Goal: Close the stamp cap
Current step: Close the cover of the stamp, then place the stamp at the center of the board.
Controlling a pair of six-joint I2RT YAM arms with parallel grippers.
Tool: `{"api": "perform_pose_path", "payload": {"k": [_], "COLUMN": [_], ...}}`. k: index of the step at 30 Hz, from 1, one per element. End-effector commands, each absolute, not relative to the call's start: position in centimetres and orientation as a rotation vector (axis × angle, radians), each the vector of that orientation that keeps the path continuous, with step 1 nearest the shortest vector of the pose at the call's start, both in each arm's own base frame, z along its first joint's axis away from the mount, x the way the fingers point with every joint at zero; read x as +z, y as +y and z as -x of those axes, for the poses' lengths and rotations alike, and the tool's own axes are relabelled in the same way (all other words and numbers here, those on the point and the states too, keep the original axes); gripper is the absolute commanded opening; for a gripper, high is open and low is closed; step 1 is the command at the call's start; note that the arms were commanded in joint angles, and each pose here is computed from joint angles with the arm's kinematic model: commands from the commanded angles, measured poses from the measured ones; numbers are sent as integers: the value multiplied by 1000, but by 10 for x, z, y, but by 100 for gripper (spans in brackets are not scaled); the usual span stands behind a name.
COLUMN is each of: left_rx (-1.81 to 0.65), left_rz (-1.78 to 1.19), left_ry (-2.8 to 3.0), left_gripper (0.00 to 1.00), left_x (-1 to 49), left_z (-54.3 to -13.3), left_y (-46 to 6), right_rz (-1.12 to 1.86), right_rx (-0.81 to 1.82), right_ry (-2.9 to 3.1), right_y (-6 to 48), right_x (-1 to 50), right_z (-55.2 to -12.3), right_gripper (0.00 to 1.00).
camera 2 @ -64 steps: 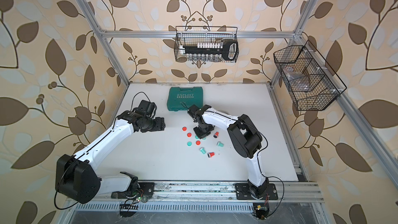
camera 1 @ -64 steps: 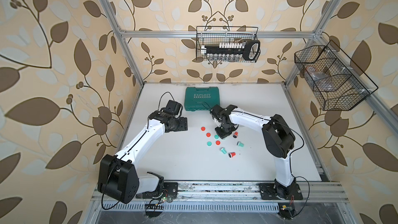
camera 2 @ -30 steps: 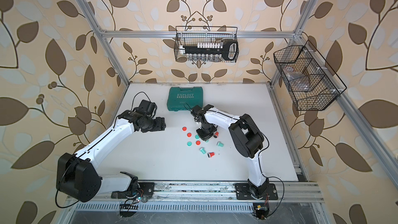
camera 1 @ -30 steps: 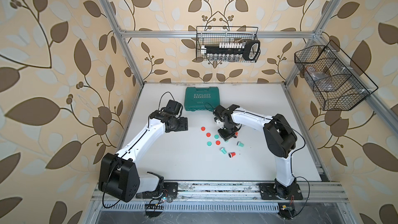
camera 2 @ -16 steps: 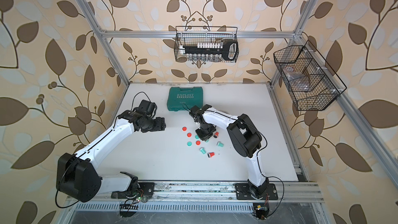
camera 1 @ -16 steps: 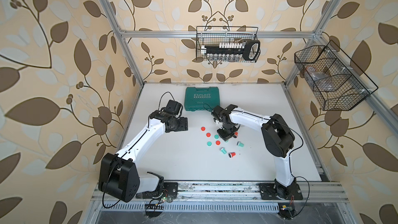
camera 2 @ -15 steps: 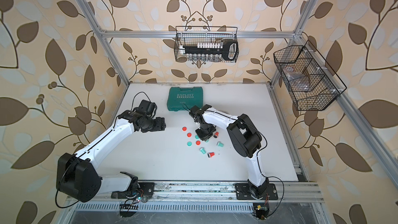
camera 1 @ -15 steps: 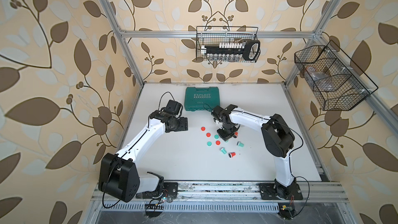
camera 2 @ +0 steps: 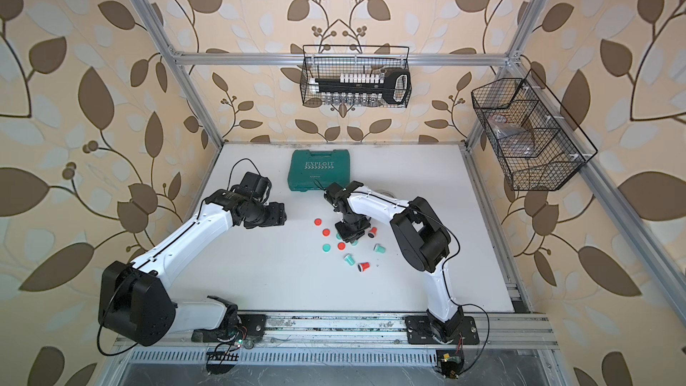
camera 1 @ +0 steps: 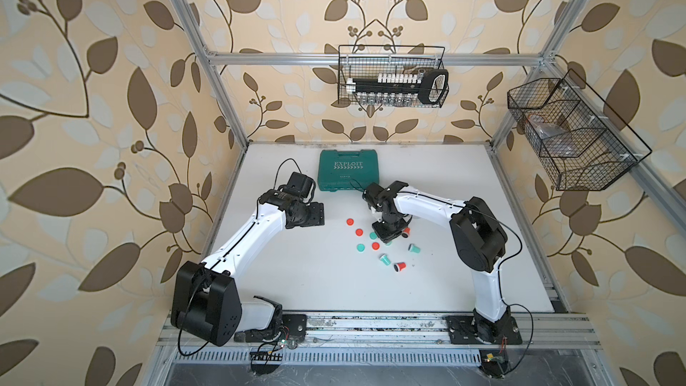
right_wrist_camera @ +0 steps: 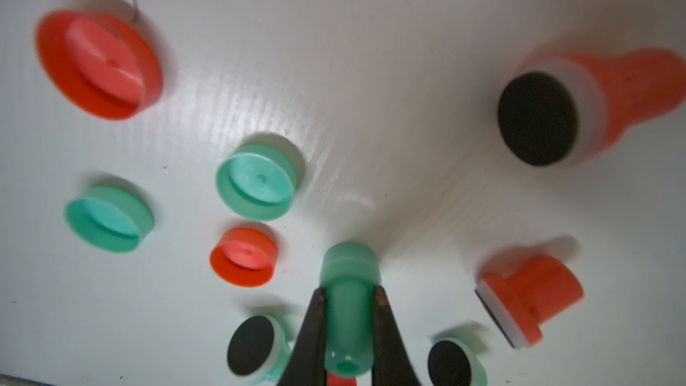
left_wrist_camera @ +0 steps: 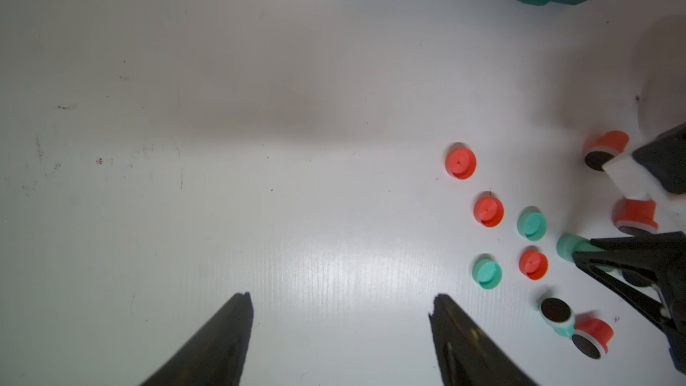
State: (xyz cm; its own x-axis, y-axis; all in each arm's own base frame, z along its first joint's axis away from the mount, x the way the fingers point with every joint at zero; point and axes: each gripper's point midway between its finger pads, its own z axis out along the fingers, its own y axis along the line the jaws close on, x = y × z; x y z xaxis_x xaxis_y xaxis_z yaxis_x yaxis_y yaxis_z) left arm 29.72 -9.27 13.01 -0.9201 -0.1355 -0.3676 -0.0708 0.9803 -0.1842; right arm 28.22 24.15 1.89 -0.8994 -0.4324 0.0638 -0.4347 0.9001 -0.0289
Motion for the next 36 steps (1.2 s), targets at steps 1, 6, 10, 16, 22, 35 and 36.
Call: {"api": "perform_pose_path", "payload": {"k": [1, 6, 10, 16, 22, 35, 36], "left_rx": [-268, -293, -312, -271, -317, -393, -388], "left_rz": [157, 167, 170, 162, 147, 108, 110], "left_ry": [2736, 2705, 2679, 2655, 2625, 2617, 2619], "left_gripper": [78, 78, 78, 78, 78, 76, 76], "left_x": [138, 143, 149, 154, 161, 164, 164], "left_z": [-300, -299, -300, -299, -299, -298, -298], "left_y": [-94, -95, -96, -90, -95, -105, -104], "right_rz": [-604, -624, -649, -699, -711, -714, -657], "right_rx": [200, 141, 130, 30, -228, -1025, -981], "right_ry": [-2759, -2914, -3071, -3233, -3379, -3406, -3421], "right_y": [205, 215, 222, 232, 234, 231, 221], "right_x": [-113, -62, -9, 57, 111, 170, 167], "right_z": [-222, -246, -273, -294, -302, -300, -303], "right_gripper": [0, 0, 0, 0, 0, 0, 0]}}
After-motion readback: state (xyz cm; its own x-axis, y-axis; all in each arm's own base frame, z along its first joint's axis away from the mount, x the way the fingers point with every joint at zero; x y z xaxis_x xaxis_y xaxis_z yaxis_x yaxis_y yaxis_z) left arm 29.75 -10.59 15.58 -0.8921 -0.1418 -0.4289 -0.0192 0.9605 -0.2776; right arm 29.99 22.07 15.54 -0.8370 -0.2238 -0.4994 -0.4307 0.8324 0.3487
